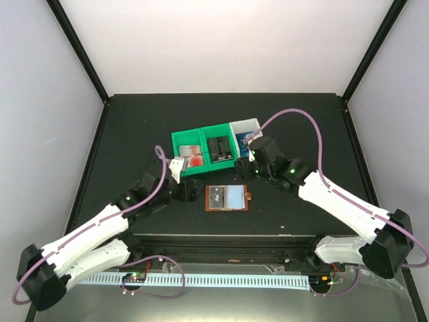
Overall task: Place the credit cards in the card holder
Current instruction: Insert the credit card into the card holder, then pick up the credit card from the storage box.
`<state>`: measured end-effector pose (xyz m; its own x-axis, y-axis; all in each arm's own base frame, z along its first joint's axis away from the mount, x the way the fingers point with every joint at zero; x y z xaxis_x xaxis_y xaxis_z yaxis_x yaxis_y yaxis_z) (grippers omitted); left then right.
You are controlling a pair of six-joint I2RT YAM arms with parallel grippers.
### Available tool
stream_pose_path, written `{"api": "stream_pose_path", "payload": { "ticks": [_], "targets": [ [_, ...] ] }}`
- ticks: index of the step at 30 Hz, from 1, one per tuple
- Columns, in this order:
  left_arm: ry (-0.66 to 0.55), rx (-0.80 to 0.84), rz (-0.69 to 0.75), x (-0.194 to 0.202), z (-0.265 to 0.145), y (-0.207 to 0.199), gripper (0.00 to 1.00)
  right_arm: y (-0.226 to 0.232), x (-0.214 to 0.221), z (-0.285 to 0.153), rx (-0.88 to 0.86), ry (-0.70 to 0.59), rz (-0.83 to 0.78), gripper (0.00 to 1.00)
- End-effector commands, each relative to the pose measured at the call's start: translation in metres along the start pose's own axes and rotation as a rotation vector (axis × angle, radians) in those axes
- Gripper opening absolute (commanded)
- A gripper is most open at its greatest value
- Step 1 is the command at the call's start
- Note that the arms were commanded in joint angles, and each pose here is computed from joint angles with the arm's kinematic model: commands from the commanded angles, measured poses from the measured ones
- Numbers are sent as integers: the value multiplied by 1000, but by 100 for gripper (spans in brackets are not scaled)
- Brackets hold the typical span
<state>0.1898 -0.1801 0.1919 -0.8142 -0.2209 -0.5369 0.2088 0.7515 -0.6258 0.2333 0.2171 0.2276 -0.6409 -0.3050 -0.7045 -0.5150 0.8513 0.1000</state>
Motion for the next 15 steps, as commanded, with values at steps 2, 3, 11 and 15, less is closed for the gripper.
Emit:
{"api": "stream_pose_path", "payload": {
  "ticks": [2,3,11,15],
  "targets": [
    [-137,-64,98,-17,-41,-1,95,6,-33,-25,-26,-42,-291,56],
    [-175,-88,99,-21,-48,1,98,9,-36,-26,-56,-37,-330,59],
    [-224,-68,66,-33,-66,0,99,24,-54,-13,-151,-18,-533,65],
    [-192,-34,104,-36,-72,-9,99,34,-62,3,-220,-17,-670,64]
  ]
}}
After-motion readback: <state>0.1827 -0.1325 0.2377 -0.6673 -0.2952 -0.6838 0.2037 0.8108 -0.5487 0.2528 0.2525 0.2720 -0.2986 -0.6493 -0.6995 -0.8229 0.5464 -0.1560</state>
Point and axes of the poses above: each gripper's point midway between its finger pads, its own z axis out along the fingers, its own y axis along the line the jaws close on, x = y × z, the point moved 6 cm from there along -z, back along the fingers, and after that the axes turned 12 degrees about -z, right-handed, at the moved point
